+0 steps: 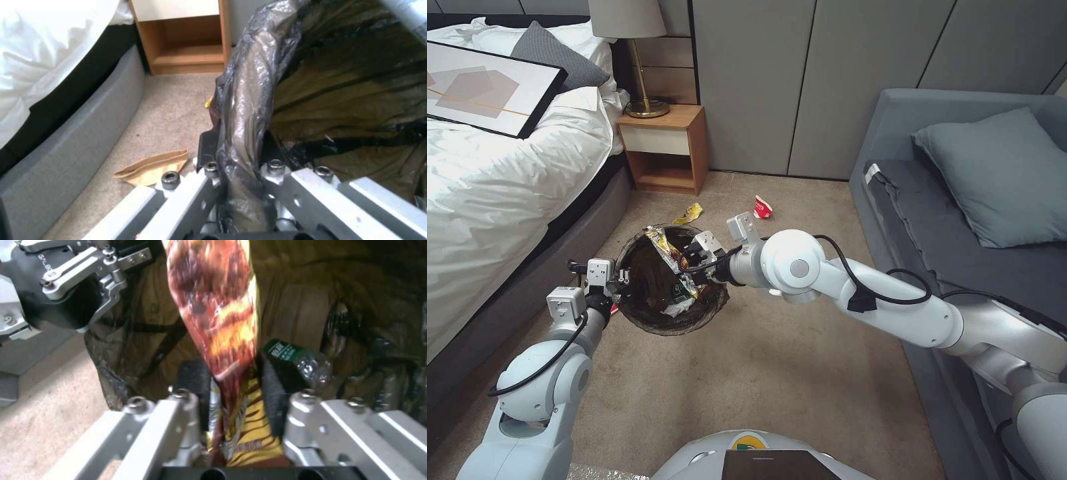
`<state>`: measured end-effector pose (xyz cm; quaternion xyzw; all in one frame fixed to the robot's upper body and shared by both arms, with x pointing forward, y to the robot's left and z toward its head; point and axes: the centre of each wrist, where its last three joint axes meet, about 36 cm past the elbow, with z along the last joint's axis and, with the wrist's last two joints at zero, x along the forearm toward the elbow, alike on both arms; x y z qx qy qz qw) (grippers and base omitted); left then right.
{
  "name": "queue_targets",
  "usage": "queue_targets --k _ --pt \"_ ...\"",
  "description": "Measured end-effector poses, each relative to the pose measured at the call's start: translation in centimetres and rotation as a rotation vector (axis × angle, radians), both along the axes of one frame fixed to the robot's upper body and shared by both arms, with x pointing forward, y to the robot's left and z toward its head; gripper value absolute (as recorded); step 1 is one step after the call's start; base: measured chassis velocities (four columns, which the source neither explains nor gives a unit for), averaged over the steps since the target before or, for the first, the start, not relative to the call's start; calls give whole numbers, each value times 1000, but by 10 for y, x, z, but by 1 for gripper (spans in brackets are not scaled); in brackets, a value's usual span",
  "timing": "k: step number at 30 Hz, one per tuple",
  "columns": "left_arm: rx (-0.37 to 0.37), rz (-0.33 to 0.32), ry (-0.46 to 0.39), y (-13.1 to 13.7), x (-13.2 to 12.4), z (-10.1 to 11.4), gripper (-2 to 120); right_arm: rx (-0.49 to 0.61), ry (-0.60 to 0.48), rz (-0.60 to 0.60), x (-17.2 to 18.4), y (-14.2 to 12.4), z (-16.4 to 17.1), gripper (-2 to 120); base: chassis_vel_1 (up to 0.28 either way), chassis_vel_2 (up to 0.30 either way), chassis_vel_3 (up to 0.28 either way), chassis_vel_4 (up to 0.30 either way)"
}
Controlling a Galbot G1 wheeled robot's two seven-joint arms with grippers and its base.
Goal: Pick up the trash bin, then pick up the garbage from the floor and place it into the trash bin.
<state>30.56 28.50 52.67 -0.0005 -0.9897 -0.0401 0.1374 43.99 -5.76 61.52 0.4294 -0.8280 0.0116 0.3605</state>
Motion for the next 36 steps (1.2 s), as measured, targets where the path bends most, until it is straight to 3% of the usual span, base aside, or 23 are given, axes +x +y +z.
queue_targets --k 3,7,18,23,29,30,34,35,36 --pt "0 1 0 0 0 0 0 4 -3 2 0 2 0 41 0 0 0 0" --pt "0 2 0 1 0 0 0 9 -4 3 0 4 1 51 0 0 0 0" --pt "-1 2 -2 1 0 0 0 64 -30 -7 5 5 18 96 0 0 0 0" --pt "1 1 -3 2 0 1 0 104 -62 -43 10 -6 34 100 0 0 0 0" --pt "0 0 -18 0 -4 5 0 223 -205 -189 9 -77 60 100 0 0 0 0" --pt "-1 -1 -19 0 -4 5 0 230 -242 -239 3 -94 56 100 0 0 0 0" --pt "-4 -2 -19 -1 -4 5 0 211 -319 -348 -6 -118 39 100 0 0 0 0" --pt "-8 -1 -20 -2 -4 4 0 196 -389 -436 -14 -138 30 100 0 0 0 0" --pt "-8 -1 -20 -2 -4 4 0 196 -389 -436 -14 -138 30 100 0 0 0 0"
